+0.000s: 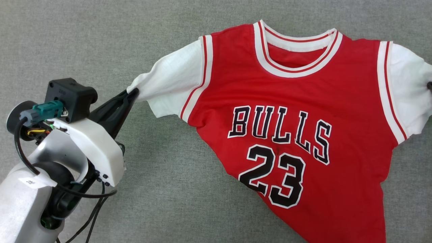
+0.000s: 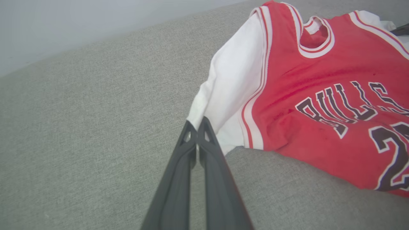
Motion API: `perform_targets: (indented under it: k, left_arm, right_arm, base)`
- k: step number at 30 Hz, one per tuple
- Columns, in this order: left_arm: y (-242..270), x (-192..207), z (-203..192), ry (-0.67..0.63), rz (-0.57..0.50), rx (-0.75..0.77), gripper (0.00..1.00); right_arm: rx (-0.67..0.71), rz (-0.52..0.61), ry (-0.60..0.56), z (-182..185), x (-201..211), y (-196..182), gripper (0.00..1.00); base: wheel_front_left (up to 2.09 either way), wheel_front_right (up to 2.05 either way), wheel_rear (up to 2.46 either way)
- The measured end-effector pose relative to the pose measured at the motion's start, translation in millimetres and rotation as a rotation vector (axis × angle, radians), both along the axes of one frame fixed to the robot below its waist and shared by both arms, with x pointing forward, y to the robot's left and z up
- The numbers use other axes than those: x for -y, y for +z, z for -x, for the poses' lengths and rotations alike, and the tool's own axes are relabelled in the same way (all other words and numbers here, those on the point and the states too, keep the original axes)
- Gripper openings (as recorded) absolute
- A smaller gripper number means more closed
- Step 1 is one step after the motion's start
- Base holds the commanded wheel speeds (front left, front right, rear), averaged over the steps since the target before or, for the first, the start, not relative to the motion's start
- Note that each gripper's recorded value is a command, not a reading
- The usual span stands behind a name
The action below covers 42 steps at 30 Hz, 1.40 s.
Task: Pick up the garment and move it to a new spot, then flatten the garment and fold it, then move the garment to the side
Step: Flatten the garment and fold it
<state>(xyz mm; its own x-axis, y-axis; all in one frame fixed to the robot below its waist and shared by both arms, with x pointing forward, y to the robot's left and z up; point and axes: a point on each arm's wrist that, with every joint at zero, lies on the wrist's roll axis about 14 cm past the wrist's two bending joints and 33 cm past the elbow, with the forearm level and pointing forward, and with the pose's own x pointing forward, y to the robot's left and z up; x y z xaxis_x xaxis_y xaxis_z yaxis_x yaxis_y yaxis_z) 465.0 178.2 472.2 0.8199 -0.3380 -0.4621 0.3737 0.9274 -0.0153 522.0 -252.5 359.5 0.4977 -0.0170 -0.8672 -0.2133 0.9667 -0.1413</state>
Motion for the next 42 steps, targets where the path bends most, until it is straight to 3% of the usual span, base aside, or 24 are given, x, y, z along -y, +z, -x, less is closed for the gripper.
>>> perform_targets:
  k: [8, 19, 21, 30, 42]
  left_arm:
    - [18.7, -9.3, -4.4, 0.042, 0.006, 0.073, 0.0]
    - [90.2, -37.9, -6.3, 0.138, 0.0, 0.312, 0.0]
    - [114.8, -42.4, -2.7, 0.153, 0.003, 0.388, 0.0]
    - [200.3, -56.6, 17.7, 0.193, -0.014, 0.663, 0.0]
    - [278.5, -61.7, 31.6, 0.207, -0.013, 0.938, 0.0]
  right_arm:
    - [0.203, -0.021, -0.018, -20.1, 9.7, 40.5, 0.0]
    - [0.596, -0.109, -0.028, -30.5, 14.6, 172.7, 0.0]
    - [0.706, -0.146, -0.028, -24.0, 15.0, 212.9, 0.0]
    - [0.956, -0.195, -0.017, 11.6, 19.1, 310.7, 0.0]
    - [1.105, -0.278, -0.04, 36.1, 18.7, 362.2, 0.0]
  base:
    - [0.0, 0.0, 0.0]
    - [0.0, 0.0, 0.0]
    - [0.0, 0.0, 0.0]
    - [0.0, 0.0, 0.0]
    - [0.0, 0.0, 0.0]
